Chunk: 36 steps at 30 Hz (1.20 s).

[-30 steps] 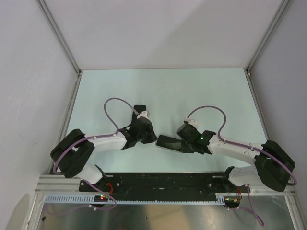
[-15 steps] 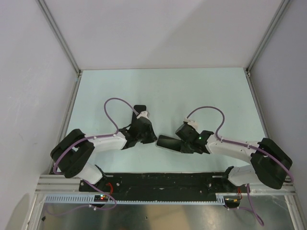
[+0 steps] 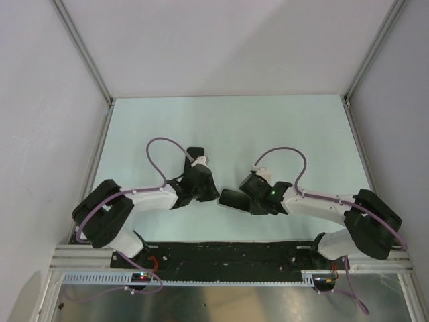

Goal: Put the phone into the phone case

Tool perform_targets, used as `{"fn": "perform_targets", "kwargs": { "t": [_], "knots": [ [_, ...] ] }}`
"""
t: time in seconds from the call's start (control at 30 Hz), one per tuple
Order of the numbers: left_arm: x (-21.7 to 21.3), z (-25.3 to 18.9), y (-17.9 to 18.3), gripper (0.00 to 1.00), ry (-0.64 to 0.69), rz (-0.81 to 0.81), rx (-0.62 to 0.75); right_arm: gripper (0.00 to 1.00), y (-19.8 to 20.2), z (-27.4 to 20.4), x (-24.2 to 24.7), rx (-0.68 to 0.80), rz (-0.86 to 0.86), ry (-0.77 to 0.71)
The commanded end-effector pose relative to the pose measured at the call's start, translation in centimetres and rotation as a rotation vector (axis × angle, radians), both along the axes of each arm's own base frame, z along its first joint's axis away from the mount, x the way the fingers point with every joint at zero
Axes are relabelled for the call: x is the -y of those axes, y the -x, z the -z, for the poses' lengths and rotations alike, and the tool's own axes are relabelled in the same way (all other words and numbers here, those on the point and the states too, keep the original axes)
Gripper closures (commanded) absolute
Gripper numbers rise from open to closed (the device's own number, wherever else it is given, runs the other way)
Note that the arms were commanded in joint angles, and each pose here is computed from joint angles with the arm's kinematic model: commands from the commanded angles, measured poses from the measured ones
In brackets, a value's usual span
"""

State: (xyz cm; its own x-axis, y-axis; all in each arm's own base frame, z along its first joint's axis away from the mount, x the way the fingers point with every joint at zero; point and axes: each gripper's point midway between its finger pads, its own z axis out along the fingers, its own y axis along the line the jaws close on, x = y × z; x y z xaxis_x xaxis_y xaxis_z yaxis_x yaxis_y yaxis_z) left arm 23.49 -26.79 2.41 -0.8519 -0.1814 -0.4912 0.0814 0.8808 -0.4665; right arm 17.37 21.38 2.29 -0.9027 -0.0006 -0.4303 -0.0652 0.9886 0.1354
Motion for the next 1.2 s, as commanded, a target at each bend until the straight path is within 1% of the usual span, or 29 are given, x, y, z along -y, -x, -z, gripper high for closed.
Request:
{"fn": "perform_targets", "kwargs": {
  "t": [0.0,0.2,0.33,0.47,0.53,0.6,0.73,0.77,0.83,0.87,0.93,1.0,1.07,1.17],
  "knots": [
    [0.9,-0.9,-0.2,0.77,0.033,0.016,0.030,0.81,1.5,2.9,0.4,-0.068,-0.054,0.101],
    [-0.6,-1.6,0.5,0.77,0.057,-0.038,0.049,0.76,1.9,3.7,-0.4,-0.082,-0.109,0.159],
    [-1.3,-1.8,1.1,0.77,0.083,-0.069,0.044,0.74,1.6,3.6,-0.7,-0.075,-0.101,0.153],
    [-1.3,-2.3,1.4,0.77,0.101,-0.072,0.050,0.72,-0.1,0.8,-1.1,-0.003,-0.077,0.102],
    [-1.1,-2.5,1.5,0.77,0.109,-0.070,0.052,0.68,-1.4,-1.8,-1.6,0.065,-0.075,0.050],
    [-1.0,-2.6,1.7,0.77,0.119,-0.072,0.050,0.59,-2.5,-4.0,-2.2,0.126,-0.098,-0.011],
    [-1.3,-2.5,2.4,0.76,0.140,-0.136,0.041,0.31,-5.4,-7.3,-2.7,0.245,-0.132,-0.117],
    [-1.1,-2.4,2.9,0.76,0.147,-0.148,0.039,0.27,-6.3,-7.7,-2.5,0.267,-0.131,-0.130],
    [-0.4,-2.4,3.7,0.76,0.150,-0.159,0.043,0.22,-7.7,-8.2,-2.6,0.281,-0.134,-0.180],
    [0.1,-2.3,4.2,0.77,0.153,-0.158,0.037,0.22,-8.6,-8.1,-2.6,0.280,-0.124,-0.202],
    [1.2,-1.9,4.9,0.79,0.154,-0.155,0.022,0.24,-9.8,-7.6,-2.5,0.257,-0.104,-0.246],
    [2.2,-1.4,5.3,0.80,0.156,-0.150,0.006,0.34,-10.7,-6.6,-2.2,0.231,-0.076,-0.258],
    [2.9,-1.1,5.4,0.81,0.157,-0.142,-0.002,0.40,-11.2,-5.5,-2.0,0.207,-0.065,-0.257],
    [3.7,-1.0,5.0,0.81,0.152,-0.133,0.001,0.44,-11.4,-3.8,-1.8,0.163,-0.055,-0.241]
  ]
}}
